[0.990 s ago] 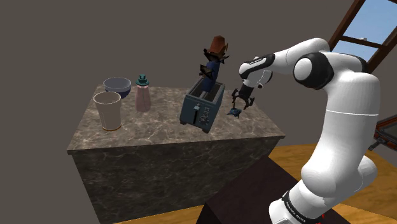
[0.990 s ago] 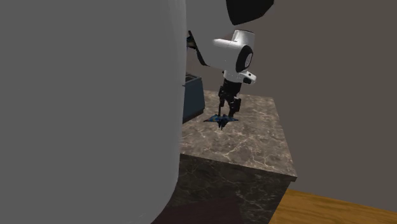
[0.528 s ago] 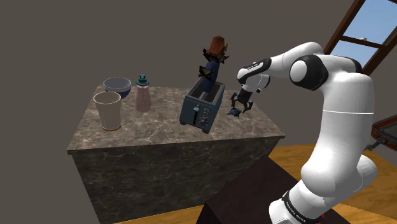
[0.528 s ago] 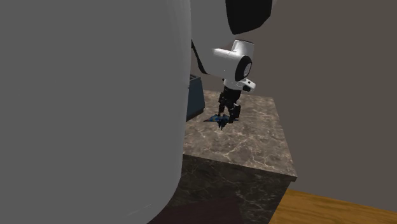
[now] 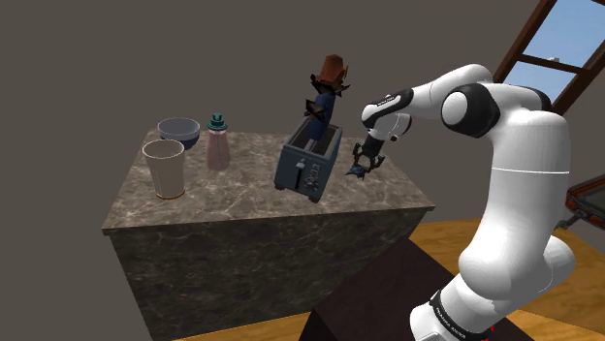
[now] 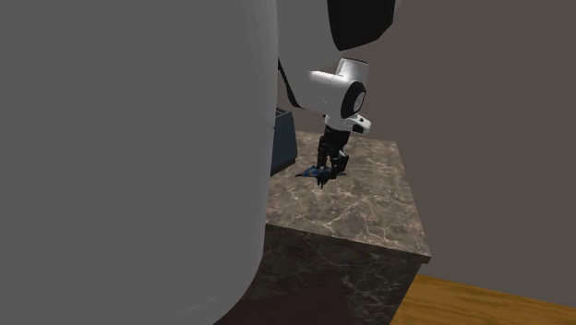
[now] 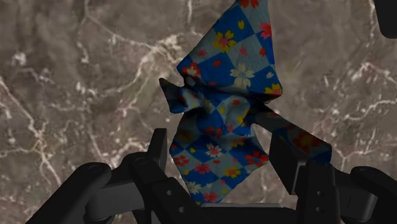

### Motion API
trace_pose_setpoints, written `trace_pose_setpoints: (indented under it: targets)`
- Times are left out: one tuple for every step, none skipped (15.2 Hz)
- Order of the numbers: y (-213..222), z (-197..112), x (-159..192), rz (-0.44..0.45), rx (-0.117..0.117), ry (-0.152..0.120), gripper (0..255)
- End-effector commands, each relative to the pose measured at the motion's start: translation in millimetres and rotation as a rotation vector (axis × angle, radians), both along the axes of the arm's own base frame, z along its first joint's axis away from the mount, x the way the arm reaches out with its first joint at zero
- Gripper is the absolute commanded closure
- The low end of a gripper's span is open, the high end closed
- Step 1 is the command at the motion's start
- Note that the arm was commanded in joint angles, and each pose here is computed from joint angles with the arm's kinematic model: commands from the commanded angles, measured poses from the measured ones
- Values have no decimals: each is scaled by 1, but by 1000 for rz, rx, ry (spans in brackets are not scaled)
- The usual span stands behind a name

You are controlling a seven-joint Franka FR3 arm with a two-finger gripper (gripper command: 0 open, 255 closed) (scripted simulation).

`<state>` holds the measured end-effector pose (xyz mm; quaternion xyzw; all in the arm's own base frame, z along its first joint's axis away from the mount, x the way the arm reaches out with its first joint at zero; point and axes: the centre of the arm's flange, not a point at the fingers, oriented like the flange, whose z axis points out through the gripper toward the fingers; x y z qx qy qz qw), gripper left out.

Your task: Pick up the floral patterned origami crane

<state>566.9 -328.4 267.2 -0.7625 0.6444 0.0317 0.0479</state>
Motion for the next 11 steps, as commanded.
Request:
trace_pose_setpoints:
  targets:
    - [1, -1, 0, 1, 1, 2, 255]
    - [1, -1, 0, 1, 1, 2, 255]
    - [1, 5, 0, 1, 1, 2, 255]
    - [1, 10, 0, 1, 1, 2, 255]
    - [1, 15, 0, 1, 1, 2, 255]
    - [1, 20, 0, 1, 1, 2, 255]
    - [1, 26, 0, 1, 1, 2, 255]
    - [1, 31, 0, 1, 1, 2, 255]
    - [1, 36, 0, 1, 1, 2, 255]
    - [1, 41, 0, 1, 1, 2, 255]
    - [1, 47, 0, 1, 1, 2, 255]
